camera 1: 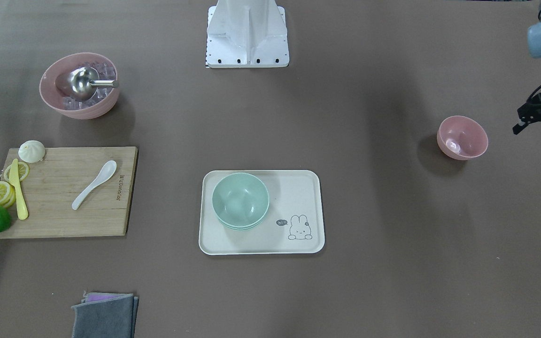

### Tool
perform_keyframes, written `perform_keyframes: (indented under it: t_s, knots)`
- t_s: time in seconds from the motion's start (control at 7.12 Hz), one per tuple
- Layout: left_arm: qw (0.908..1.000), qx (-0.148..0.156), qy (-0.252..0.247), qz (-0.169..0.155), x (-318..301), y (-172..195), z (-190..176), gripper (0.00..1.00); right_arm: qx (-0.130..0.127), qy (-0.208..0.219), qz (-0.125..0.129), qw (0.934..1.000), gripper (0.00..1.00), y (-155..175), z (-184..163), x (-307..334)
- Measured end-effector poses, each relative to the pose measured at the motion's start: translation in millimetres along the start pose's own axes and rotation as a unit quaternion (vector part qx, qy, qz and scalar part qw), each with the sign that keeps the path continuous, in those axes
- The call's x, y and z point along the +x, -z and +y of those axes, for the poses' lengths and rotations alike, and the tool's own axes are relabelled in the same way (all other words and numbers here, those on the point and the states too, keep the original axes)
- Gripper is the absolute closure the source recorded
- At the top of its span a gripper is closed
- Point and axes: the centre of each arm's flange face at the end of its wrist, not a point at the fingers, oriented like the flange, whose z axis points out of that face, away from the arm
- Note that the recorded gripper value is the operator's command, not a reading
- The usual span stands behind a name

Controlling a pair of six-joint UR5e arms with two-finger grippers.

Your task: Stack pink bowl on green and place spoon

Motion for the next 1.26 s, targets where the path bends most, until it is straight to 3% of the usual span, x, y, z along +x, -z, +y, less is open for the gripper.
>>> perform_keyframes:
  t_s: [0.14, 0.28, 0.42, 0.56, 0.7, 0.98, 1.26]
  knots:
    - [0.9999, -0.01, 0.0, -0.005, 14.2, -23.0, 10.9, 0.03, 0.002, 0.0, 0.007, 1.0, 0.0, -5.5, 2.8, -10.3]
    - [0.9997, -0.015, -0.006, -0.018, 20.1, -44.2, 19.0, 0.13, 0.003, 0.0, 0.01, 1.0, 0.0, -7.4, 3.8, -14.1]
    - [0.9993, -0.016, -0.015, -0.029, 16.0, -66.7, 26.6, 0.33, 0.003, 0.0, 0.01, 0.9999, 0.0, -8.1, 4.2, -15.3]
    - [0.9991, -0.012, -0.025, -0.032, 7.9, -85.3, 32.9, 0.75, 0.004, 0.0, 0.01, 0.9999, 0.0, -8.1, 4.2, -15.8]
    - [0.9991, -0.006, -0.031, -0.029, 3.0, -94.9, 35.8, 1.0, 0.004, 0.0, 0.01, 0.9999, 0.0, -8.2, 4.2, -15.9]
    - [0.999, 0.0, -0.041, -0.02, 5.3, -97.7, 34.4, 1.0, 0.004, 0.001, 0.01, 0.9999, 0.0, -7.9, 4.2, -16.3]
    - [0.9986, 0.002, -0.051, 0.009, 18.2, -94.0, 28.1, 1.0, 0.005, 0.001, 0.01, 0.9999, 0.0, -7.8, 4.1, -16.4]
